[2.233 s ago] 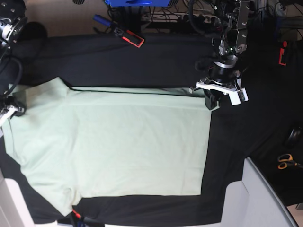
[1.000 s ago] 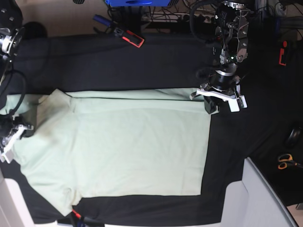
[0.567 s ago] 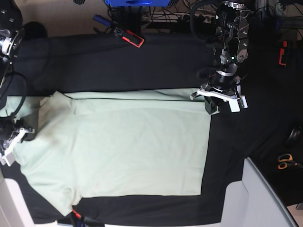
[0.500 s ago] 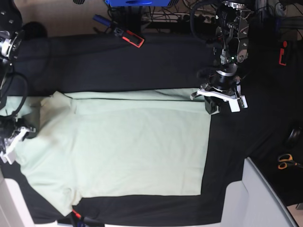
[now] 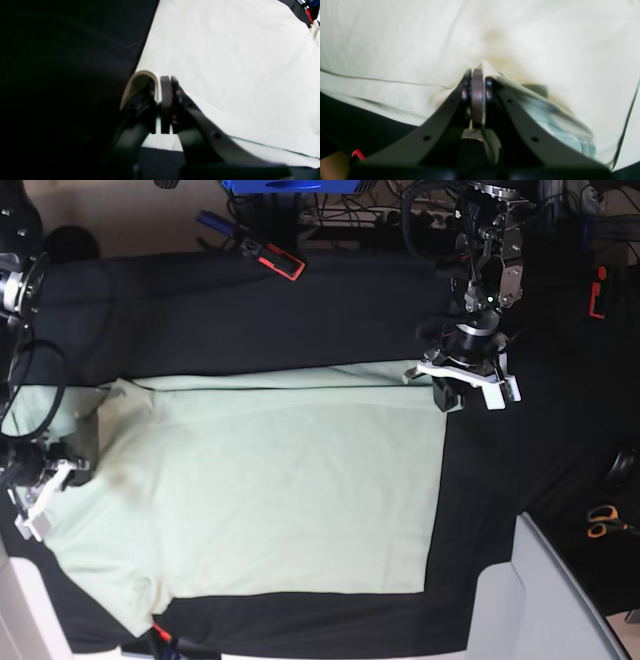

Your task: Fold the T-shirt properly

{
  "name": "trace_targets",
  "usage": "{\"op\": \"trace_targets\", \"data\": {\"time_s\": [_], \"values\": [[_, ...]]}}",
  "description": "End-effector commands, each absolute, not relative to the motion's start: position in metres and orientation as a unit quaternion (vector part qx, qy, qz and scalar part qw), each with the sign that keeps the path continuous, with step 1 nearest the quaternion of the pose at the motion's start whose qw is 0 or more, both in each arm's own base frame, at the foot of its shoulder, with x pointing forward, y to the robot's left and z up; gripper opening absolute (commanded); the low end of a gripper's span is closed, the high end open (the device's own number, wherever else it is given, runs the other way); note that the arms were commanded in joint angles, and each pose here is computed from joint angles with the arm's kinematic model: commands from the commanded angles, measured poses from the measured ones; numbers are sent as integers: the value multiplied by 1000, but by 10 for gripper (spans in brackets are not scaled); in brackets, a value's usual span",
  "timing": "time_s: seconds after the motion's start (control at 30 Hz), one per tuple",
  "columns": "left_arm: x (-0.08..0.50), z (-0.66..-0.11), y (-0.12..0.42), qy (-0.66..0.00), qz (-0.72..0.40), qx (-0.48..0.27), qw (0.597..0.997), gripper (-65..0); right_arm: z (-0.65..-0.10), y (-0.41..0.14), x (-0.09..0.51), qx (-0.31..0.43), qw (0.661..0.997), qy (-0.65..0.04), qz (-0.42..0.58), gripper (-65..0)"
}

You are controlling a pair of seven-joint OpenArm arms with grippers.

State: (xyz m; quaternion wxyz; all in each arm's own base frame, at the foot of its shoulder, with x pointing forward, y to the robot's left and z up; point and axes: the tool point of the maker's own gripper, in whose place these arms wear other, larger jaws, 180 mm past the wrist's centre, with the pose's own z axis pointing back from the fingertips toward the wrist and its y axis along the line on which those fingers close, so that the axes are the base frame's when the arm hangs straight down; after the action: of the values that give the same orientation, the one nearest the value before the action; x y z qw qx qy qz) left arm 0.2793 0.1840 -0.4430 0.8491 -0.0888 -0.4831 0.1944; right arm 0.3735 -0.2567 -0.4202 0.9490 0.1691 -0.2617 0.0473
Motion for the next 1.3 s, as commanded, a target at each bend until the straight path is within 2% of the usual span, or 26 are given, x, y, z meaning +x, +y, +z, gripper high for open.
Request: {"op": "trace_targets", "data": {"time_s": [0.0,0.43,1.27], "values": [[287,-431,188,-504,193,-89,837,-650,-399,-265,392,165,940,-295,48,-649],[307,-419,187,-522,190,-94,827,-650,-396,-264,397,168,937,-303,46,-649],[298,-418,184,-520,187,-95,828,-650,-382,-279,406,155,931,-327,43,-649]]}}
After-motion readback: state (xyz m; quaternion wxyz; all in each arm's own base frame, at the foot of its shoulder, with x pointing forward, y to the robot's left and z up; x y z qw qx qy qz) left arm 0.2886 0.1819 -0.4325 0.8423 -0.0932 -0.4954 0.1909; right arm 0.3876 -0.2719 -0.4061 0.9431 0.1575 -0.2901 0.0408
